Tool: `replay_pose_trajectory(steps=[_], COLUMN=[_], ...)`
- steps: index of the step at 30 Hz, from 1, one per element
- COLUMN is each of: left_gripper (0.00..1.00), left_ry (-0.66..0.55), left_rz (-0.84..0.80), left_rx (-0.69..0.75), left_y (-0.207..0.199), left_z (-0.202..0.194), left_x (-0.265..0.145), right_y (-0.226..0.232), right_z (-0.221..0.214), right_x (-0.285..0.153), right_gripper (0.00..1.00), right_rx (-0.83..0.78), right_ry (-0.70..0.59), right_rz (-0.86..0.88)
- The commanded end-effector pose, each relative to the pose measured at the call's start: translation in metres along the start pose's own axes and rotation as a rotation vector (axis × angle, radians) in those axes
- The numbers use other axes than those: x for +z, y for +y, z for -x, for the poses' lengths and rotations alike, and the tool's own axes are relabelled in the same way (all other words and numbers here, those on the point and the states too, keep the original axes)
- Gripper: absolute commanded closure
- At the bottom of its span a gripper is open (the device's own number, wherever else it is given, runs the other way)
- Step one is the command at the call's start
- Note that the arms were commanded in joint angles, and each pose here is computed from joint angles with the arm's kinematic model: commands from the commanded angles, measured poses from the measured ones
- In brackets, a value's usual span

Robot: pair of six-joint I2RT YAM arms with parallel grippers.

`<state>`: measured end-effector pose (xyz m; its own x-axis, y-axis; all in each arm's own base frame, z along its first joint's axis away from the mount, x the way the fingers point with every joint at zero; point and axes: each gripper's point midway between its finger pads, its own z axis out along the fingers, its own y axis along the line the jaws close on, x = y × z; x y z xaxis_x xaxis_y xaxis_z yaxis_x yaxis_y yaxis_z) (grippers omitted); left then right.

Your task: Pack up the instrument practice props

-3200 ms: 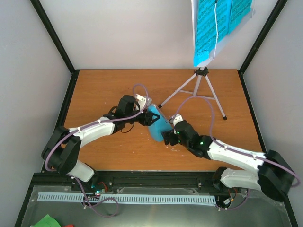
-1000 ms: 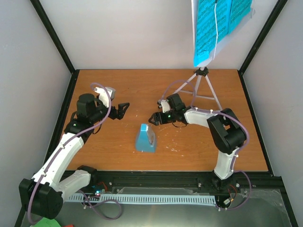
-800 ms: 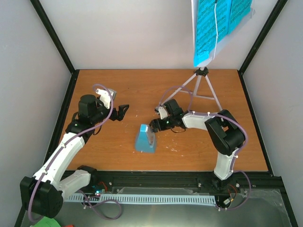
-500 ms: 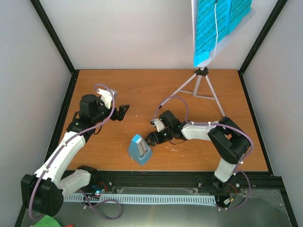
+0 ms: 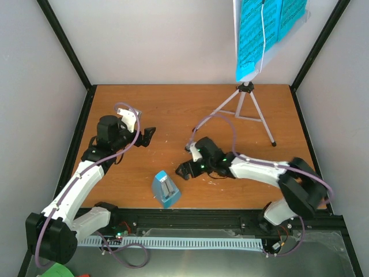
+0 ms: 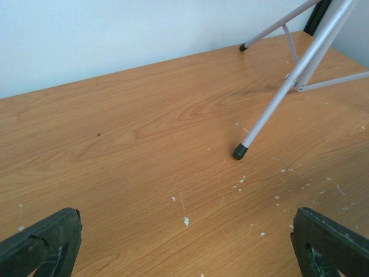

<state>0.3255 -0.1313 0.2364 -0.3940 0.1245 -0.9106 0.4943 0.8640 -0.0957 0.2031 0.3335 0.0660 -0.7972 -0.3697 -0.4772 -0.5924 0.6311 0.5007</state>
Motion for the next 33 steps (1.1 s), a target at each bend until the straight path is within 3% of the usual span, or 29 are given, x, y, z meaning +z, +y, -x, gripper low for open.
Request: replay_pose_trajectory(steps=[1,6,15,25,29,33], left_gripper=[0.01,0.00,0.01,0.00,0.01,0.01], left_ry=[-0.047,-0.050,-0.049,-0.050,-0.051,-0.053], left_rz=[0.076,0.095,0.128,0.144,0.151,0.157], left_rx=[0.028,0.023,0.009,0.005,0.008,0.009], left_y=[0.012,0.015,0.021,0.023,0.024,0.025], left_z=[0.010,0.012,0.009,0.009,0.010,0.011], left_x=[-0.008,-0.009,-0.011,-0.011,-0.012,-0.012], right_y=[-0.034,-0.079,-0.145,-0.184,-0.195,-0.196], right_z=[0.049,0.085,0.160,0.249,0.273,0.286], right_x=[-0.070,-0.170,-0.298,-0.358,-0.352,-0.347], right_gripper=[0.05,0.00,0.01,0.07,0.14,0.29], right_rx=[-0.026,0.001,-0.051,-0.214,-0.269,-0.333], right_ry=[-0.253,-0.525,-0.864,-0.986,-0.942,-0.922], right_rz=[-0.189,-0.264,-0.279,-0.271,-0.232,-0.183])
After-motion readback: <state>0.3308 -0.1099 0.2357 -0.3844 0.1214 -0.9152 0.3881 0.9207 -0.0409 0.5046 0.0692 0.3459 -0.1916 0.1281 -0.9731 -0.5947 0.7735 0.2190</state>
